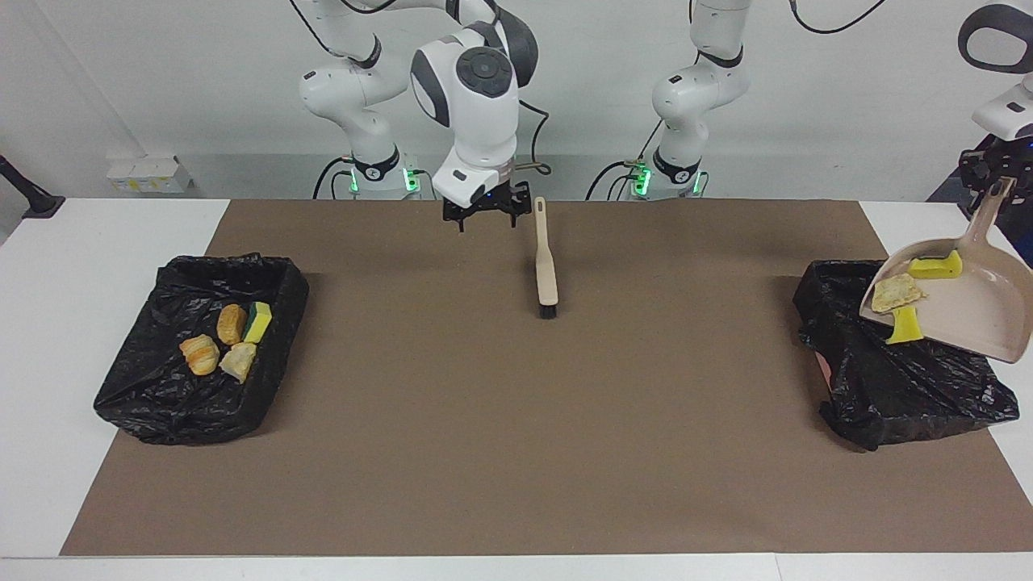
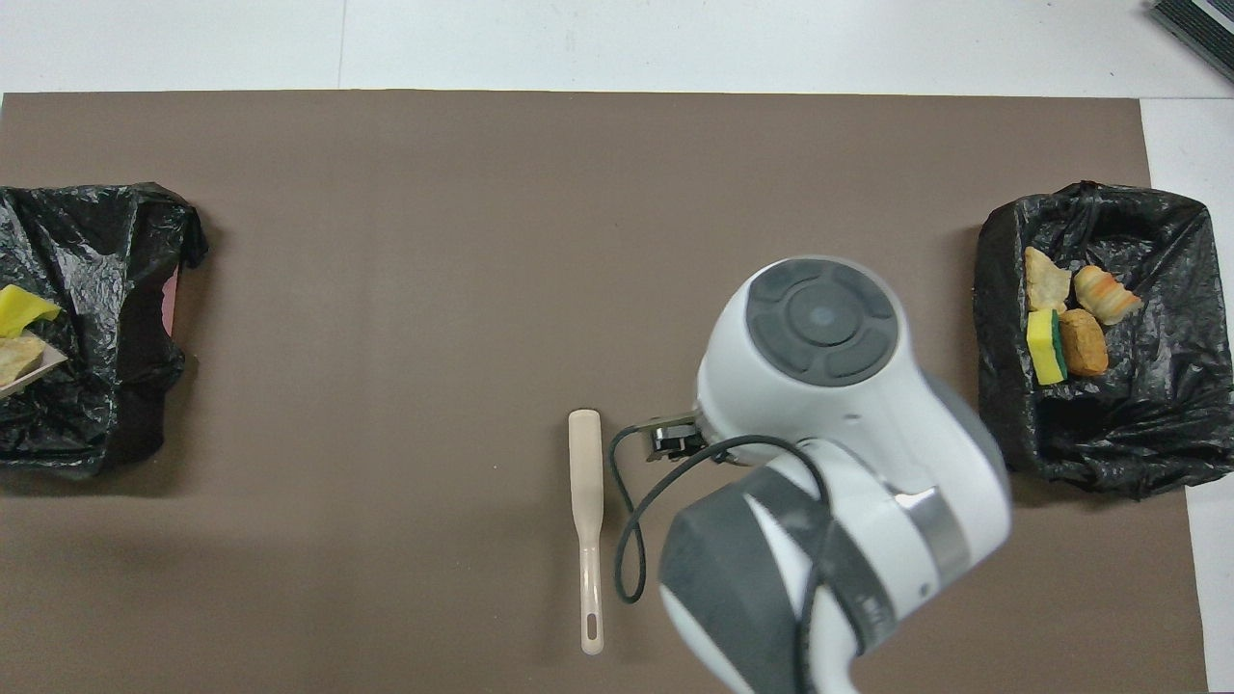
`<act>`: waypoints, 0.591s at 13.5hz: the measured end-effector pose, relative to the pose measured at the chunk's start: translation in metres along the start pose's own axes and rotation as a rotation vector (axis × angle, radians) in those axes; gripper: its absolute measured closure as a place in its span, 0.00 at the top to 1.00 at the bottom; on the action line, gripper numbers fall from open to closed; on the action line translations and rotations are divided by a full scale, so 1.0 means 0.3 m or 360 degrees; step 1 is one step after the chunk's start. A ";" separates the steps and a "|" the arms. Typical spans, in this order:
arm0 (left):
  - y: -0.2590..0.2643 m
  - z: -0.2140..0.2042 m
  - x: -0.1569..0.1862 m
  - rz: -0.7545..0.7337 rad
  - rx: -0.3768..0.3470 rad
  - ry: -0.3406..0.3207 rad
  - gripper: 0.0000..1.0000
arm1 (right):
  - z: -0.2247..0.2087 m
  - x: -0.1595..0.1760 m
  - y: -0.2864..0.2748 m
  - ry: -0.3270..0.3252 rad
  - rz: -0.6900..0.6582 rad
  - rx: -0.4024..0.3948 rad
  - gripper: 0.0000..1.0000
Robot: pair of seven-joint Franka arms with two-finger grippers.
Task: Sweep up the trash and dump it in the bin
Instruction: 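Set the brush on the table and withdraw the right gripper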
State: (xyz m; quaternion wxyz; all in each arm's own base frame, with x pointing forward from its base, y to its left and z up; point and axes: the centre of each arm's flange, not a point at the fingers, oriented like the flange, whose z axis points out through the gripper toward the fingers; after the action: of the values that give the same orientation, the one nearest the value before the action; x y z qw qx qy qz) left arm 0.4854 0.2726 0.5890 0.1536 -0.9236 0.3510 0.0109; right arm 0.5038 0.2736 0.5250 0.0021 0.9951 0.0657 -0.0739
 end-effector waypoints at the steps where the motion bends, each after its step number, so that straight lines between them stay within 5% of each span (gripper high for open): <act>1: -0.005 0.003 0.008 0.0059 0.0019 -0.0045 0.33 | -0.051 0.022 0.089 0.0015 -0.0037 0.0008 1.00; 8: 0.025 -0.107 0.265 0.0536 0.0328 -0.0335 0.33 | -0.206 0.060 0.723 0.0127 -0.0045 0.0014 1.00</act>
State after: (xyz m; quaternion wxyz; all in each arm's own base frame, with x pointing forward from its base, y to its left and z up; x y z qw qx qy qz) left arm 0.5376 0.2065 0.6073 0.2789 -0.8251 0.4817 0.0970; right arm 0.5591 0.0618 0.5823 -0.0061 0.9962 0.0794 -0.0345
